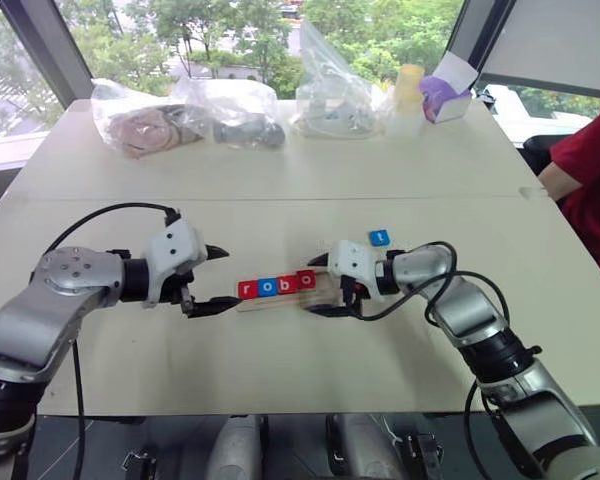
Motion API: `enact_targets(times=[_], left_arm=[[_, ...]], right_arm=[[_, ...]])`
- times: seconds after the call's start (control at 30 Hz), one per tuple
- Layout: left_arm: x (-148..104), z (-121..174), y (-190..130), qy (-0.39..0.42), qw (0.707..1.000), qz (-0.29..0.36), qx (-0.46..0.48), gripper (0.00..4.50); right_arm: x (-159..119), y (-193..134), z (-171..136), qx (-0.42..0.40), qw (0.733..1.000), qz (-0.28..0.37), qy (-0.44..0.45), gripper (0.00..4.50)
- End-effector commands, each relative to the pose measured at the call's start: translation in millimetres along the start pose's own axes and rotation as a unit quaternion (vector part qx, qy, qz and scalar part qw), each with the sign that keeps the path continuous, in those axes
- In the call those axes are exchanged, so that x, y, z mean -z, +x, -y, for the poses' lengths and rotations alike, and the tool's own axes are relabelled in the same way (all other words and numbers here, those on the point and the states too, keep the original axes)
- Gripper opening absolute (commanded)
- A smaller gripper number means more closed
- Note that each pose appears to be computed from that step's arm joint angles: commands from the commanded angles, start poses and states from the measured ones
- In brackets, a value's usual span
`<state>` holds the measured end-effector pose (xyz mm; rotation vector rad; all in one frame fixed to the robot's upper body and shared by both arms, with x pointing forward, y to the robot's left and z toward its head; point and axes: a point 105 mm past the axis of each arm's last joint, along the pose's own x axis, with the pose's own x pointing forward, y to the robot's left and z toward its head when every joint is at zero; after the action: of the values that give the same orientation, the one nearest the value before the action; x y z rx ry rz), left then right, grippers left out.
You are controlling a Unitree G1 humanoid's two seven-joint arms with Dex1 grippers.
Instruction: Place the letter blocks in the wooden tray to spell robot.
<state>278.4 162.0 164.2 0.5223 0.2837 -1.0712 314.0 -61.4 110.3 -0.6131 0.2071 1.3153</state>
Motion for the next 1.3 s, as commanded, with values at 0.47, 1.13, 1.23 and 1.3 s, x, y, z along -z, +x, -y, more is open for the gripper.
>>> enact_targets(times=[0.47,1.13,1.23,1.3], left_arm=[[-4.9,-2.7,0.5,0.021,1.0,0.01,-0.002,4.5],[-3.7,-1.2,1.2,0.017,1.0,0.008,-0.006,4.5],[-4.8,-1.2,1.9,0.017,1.0,0.01,-0.008,4.5],[-4.8,-1.4,1.4,0.017,1.0,0.01,-0.009,4.5]], right_arm=[[4.2,13.5,7.3,-0.027,0.999,0.006,-0.018,4.44],[-14.6,7.8,8.2,-0.002,0.999,0.03,-0.022,4.44],[-11.4,11.6,23.1,0.046,0.994,0.018,0.095,4.44],[-14.5,11.7,22.9,0.052,0.989,0.026,0.136,4.44]])
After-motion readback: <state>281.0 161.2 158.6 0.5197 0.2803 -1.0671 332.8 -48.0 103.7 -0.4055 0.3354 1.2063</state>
